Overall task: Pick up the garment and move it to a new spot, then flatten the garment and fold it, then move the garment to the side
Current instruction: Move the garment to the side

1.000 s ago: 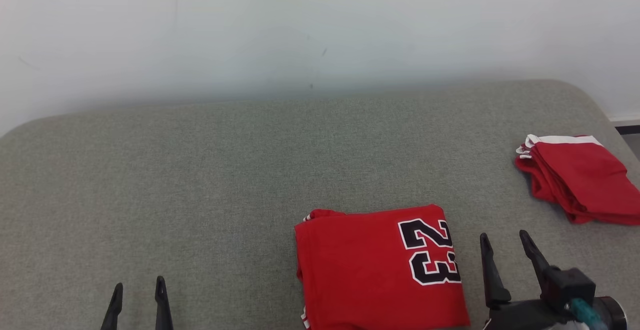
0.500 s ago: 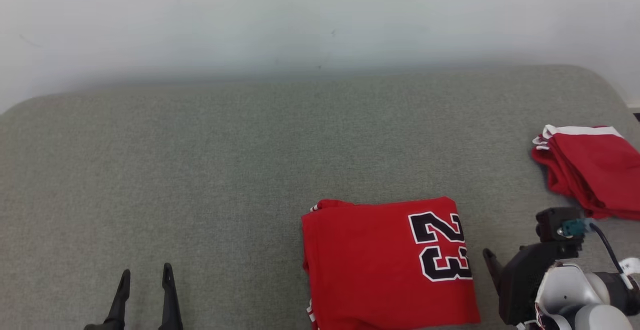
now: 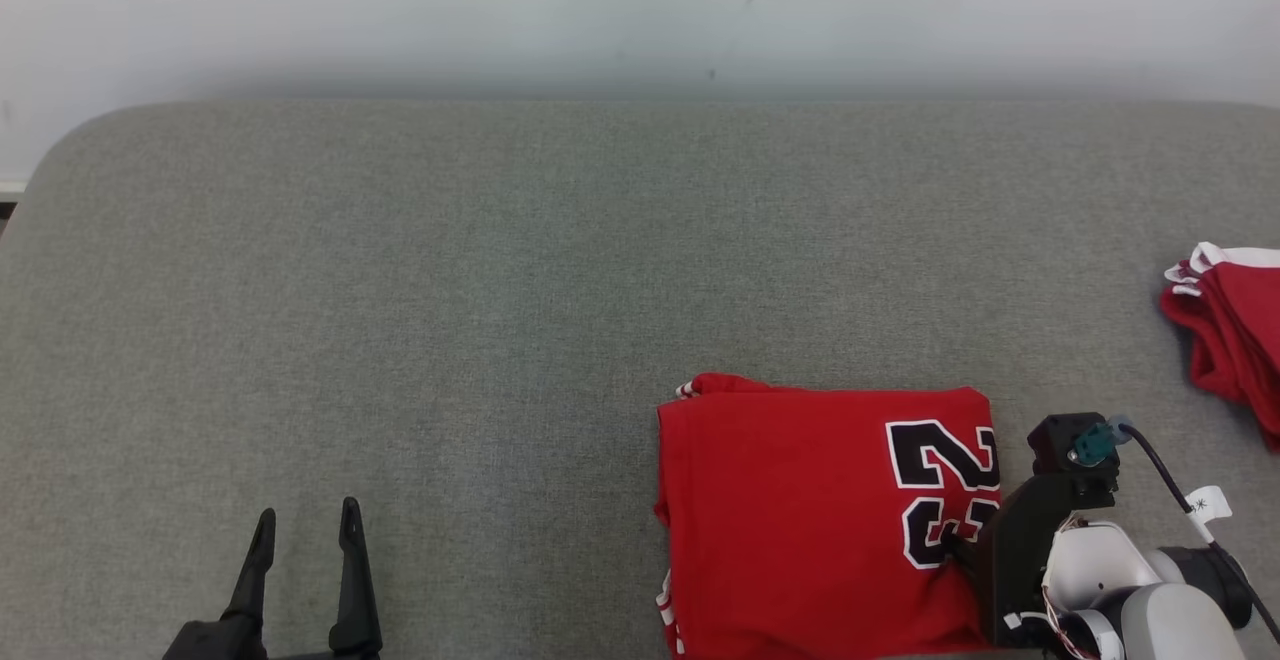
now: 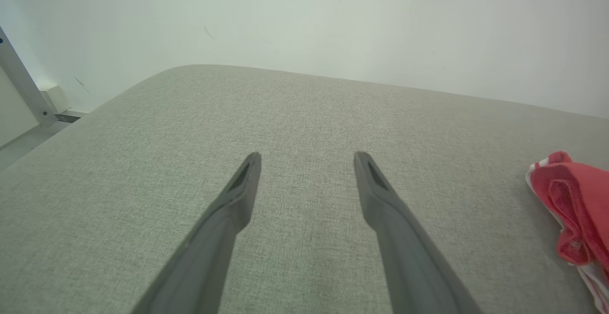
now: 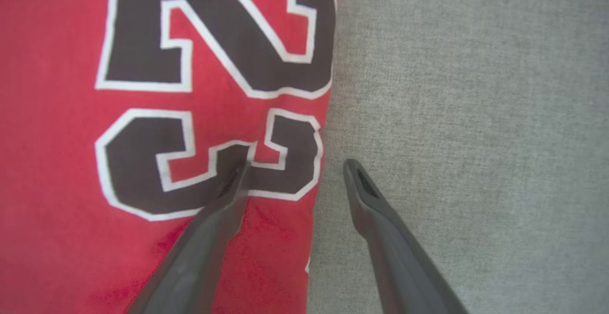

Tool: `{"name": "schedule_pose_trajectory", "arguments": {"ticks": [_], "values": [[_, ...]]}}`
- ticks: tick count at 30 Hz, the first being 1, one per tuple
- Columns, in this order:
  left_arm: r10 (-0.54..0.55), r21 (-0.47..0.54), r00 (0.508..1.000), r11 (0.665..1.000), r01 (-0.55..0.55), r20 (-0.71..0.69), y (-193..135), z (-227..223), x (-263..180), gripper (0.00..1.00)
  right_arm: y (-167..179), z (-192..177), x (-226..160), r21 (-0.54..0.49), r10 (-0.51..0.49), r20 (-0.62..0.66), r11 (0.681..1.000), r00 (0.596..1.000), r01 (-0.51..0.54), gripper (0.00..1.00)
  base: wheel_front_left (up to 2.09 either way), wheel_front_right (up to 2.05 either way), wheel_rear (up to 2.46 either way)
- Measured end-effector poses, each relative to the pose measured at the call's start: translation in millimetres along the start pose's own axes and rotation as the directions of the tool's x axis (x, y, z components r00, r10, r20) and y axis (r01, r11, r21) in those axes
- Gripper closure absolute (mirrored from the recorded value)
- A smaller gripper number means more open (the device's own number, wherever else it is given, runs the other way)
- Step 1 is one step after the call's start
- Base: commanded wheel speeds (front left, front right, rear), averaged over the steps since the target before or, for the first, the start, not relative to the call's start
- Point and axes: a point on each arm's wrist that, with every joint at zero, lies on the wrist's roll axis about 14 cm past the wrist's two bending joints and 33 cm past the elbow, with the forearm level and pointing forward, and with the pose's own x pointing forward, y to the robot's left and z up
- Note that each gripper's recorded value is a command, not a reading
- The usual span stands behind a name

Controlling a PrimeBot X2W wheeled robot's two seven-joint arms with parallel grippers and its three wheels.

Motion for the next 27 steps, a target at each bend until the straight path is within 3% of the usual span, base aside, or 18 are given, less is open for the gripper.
{"name": "schedule_pose_trajectory", "arguments": {"ticks": [3, 4, 6, 10, 17, 22, 27], "values": [[0.010, 0.002, 1.000, 1.000, -0.010, -0.004, 3, -1, 1, 0.00, 2, 3, 7, -0.008, 0.000, -0.007, 1.000, 1.000, 0.000, 0.00, 0.00, 0.00, 0.00], [0.011, 0.003, 1.000, 1.000, -0.011, -0.004, 3, -1, 2, 0.00, 4, 4, 9, -0.010, 0.003, -0.006, 1.000, 1.000, -0.003, 0.38, 0.00, 0.00, 0.00], [0.013, 0.003, 1.000, 1.000, -0.013, -0.005, 4, -2, 3, 0.00, 7, 11, 11, -0.023, 0.008, 0.018, 1.000, 1.000, -0.008, 1.00, 0.00, 0.00, 0.00], [0.011, 0.004, 1.000, 1.000, -0.011, 0.002, 2, 0, 5, 0.00, 10, 25, 12, -0.045, 0.014, 0.057, 0.999, 0.998, -0.012, 1.00, 0.00, 0.00, 0.00], [-0.036, 0.005, 0.999, 0.999, 0.036, 0.022, -13, 5, 18, 0.00, -8, 87, -7, -0.130, -0.017, 0.191, 0.991, 0.981, 0.042, 1.00, 0.00, 0.00, 0.00], [-0.113, -0.006, 0.993, 0.994, 0.114, 0.016, -39, 1, 29, 0.00, -59, 109, -32, -0.152, -0.135, 0.217, 0.974, 0.967, 0.170, 1.00, 0.00, 0.00, 0.00], [-0.194, -0.017, 0.981, 0.981, 0.194, 0.011, -68, -3, 40, 0.00, -111, 123, -65, -0.096, -0.256, 0.257, 0.953, 0.932, 0.288, 1.00, 0.00, 0.00, 0.00]]}}
